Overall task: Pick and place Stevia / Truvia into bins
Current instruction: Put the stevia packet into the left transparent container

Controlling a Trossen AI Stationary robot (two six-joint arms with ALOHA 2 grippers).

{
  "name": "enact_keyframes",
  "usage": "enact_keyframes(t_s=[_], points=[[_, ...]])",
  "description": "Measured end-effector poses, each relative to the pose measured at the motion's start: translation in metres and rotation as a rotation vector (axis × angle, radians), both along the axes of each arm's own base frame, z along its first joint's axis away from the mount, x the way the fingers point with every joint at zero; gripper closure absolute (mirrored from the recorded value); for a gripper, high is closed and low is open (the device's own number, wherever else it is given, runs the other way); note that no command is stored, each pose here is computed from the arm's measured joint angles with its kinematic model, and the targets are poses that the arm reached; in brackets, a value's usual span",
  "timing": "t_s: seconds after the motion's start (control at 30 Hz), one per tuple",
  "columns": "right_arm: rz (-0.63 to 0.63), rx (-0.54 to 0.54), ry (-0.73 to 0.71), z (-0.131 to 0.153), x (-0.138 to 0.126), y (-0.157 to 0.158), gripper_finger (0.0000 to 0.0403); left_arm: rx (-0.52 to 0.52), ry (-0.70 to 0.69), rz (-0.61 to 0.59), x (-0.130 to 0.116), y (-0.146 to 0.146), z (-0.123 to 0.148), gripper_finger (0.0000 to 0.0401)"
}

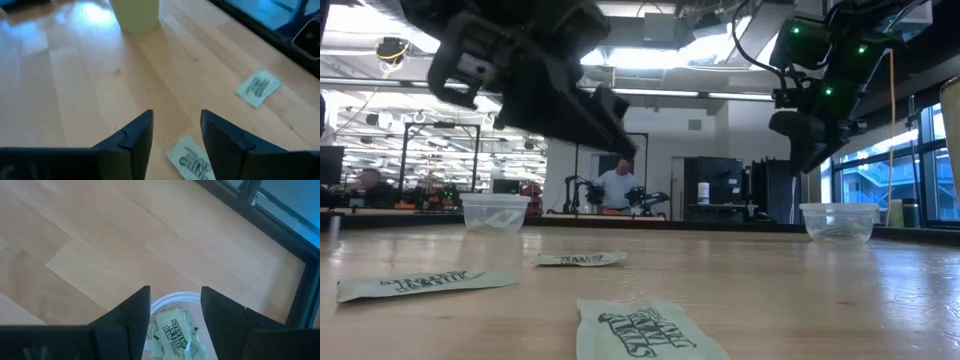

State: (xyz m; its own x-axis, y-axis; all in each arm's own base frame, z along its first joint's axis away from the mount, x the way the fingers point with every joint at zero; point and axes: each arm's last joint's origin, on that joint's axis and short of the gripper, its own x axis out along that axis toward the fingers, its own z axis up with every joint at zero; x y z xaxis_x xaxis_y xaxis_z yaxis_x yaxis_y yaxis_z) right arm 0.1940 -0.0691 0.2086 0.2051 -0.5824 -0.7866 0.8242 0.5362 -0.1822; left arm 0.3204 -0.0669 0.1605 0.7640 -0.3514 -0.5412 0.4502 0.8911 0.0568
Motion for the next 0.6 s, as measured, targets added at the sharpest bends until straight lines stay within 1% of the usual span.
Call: enact_keyframes(t_s=[0.1, 0.17, 0.33, 0.6], points=[[0.000, 0.000, 0.000, 0.000, 0.000, 0.000, 0.0225, -0.023, 0.044, 0.017, 0.001, 0.000, -0.009, 0.0248], [0.000, 0.000, -0.001, 0.000, 0.000, 0.000, 0.0225, -0.020, 0.070, 0.019, 0.002, 0.000, -0.017, 0.0251], [0.000, -0.002, -0.005, 0.000, 0.000, 0.000, 0.0225, -0.030, 0.057, 0.025, 0.009, -0.002, -0.031, 0.0252], [0.003, 0.003, -0.007, 0.000, 0.001, 0.000, 0.0225, -0.028, 0.114, 0.051, 0.012, 0.004, -0.051, 0.0256]])
